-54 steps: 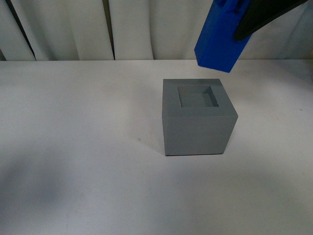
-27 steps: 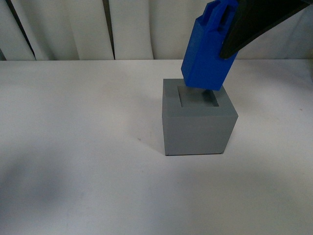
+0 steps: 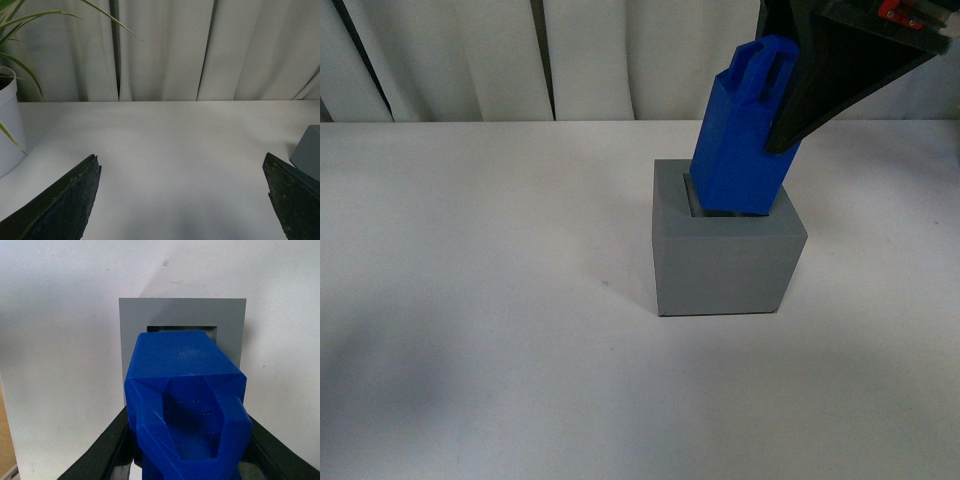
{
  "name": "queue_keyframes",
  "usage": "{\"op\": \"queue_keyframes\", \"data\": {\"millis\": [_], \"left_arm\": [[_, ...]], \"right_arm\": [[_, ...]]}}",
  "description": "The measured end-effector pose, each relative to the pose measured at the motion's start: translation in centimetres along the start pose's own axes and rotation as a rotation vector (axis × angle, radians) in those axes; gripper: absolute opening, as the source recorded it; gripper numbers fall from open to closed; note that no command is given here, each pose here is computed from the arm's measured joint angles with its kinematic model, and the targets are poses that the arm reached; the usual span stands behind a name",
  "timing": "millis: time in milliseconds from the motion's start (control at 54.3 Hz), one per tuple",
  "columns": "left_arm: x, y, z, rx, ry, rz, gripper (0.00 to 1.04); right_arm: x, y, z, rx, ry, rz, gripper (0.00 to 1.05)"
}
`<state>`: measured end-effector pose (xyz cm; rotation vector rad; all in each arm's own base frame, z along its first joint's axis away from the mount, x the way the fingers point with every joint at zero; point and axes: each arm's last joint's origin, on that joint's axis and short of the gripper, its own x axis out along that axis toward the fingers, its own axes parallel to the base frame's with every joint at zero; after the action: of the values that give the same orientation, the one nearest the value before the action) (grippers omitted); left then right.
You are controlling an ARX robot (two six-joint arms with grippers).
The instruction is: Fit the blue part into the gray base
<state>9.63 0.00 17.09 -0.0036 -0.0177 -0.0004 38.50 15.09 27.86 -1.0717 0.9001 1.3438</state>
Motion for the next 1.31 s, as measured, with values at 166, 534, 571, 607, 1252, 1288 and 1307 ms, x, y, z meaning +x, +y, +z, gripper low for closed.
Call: {"op": "queue_keyframes", "data": {"millis": [166,534,571,607,1252,1288,1307], "left_arm": [[0.0,0.0,0.0,0.000,0.000,0.000,0.99],[0.0,0.0,0.0,0.000,0.000,0.000,0.99],[0.0,0.0,0.0,0.000,0.000,0.000,0.99],[0.0,0.0,0.0,0.000,0.000,0.000,0.99],[0.0,0.0,0.0,0.000,0.000,0.000,0.99],[0.0,0.0,0.0,0.000,0.000,0.000,0.99],[0.0,0.0,0.0,0.000,0.000,0.000,0.99]], "right_arm": [[0.1,-0.1,0.0,-0.004,0.008,-0.012,0.47],[0.4,-0.3,0.0,-0.004,0.013,-0.018,0.47],[0.4,-0.3,0.0,-0.004,0.012,-0.018,0.47],[0.6,-0.4,0.0,-0.003,0.013,-0.016,0.47],[1.7,-0.7,-0.1,-0.005,0.045,0.001,0.62],[1.7,-0.7,-0.1,-0.005,0.041,0.001,0.67],[1.7,-0.7,-0.1,-0.004,0.037,0.000,0.71]]}}
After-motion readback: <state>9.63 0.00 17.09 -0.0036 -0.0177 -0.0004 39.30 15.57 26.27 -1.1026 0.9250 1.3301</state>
